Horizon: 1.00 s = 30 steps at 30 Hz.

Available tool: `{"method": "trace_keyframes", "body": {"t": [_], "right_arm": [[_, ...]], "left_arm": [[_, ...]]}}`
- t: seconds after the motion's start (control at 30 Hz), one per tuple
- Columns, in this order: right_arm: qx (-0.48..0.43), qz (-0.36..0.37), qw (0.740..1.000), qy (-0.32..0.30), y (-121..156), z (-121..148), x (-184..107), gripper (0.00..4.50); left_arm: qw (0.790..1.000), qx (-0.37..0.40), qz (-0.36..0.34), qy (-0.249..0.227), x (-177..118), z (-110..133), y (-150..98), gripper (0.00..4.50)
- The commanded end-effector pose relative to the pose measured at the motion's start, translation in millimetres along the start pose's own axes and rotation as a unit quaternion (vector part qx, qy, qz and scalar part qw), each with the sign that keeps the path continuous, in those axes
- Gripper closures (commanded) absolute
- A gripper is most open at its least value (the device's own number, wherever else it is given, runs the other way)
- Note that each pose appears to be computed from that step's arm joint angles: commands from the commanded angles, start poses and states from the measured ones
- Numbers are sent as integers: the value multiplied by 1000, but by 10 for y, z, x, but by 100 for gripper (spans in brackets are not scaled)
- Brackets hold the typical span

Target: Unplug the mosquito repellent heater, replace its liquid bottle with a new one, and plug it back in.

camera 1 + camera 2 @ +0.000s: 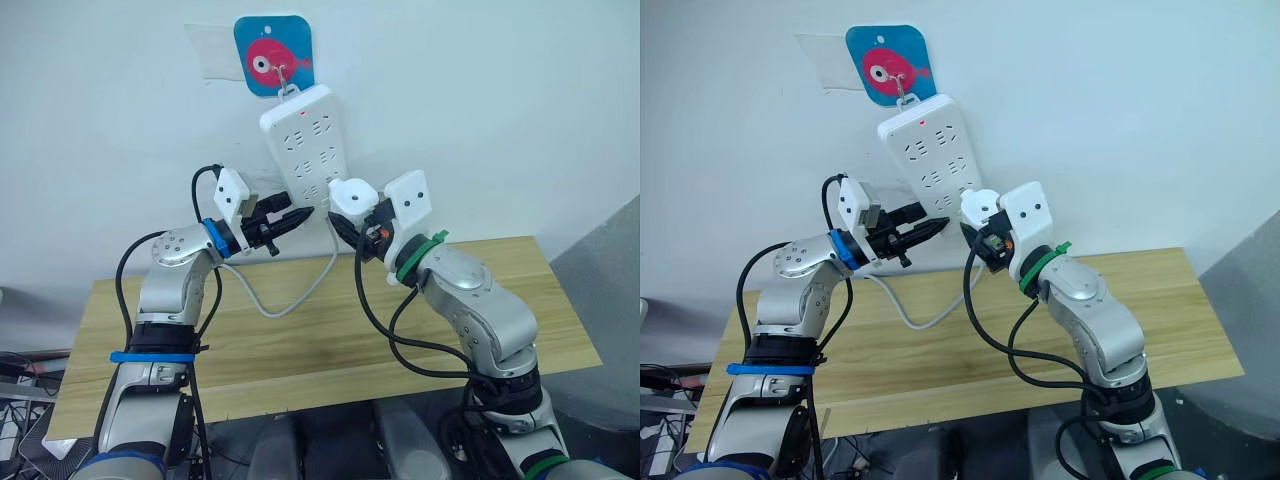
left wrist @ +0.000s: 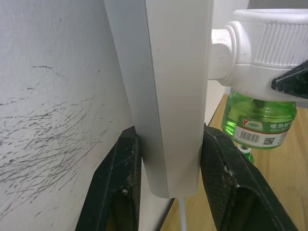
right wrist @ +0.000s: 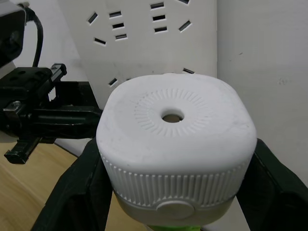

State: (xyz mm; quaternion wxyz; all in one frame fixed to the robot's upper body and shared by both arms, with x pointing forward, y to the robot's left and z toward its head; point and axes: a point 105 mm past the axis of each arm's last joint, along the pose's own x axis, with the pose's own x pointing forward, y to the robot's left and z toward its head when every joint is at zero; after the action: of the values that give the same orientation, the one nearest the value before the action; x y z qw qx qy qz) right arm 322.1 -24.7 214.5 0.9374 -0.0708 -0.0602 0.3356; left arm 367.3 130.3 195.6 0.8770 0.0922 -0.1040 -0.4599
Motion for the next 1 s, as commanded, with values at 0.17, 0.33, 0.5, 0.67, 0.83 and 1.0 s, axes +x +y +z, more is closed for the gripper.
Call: {"method": "trace_keyframes", "body": {"t": [0.17,0.33,0.5,0.67,0.83,1.0], "right_arm": [[7,18,999,-32,117,167,64,152],[59,1,997,-41,71,190,70,152],[-34,31,999,-17,163,116,57,152],[62,7,998,-30,89,158,74,152],[98,-8,994,-38,57,186,79,152],[-37,23,999,-13,127,127,66,152]], "left_arm": [[998,32,-43,-21,137,154,-185,314],[998,32,-42,-20,128,152,-186,314],[998,31,-42,-20,126,149,-189,314],[998,32,-41,-19,117,149,-182,314],[998,32,-41,-19,109,146,-194,314],[998,33,-41,-18,103,145,-202,314]]}}
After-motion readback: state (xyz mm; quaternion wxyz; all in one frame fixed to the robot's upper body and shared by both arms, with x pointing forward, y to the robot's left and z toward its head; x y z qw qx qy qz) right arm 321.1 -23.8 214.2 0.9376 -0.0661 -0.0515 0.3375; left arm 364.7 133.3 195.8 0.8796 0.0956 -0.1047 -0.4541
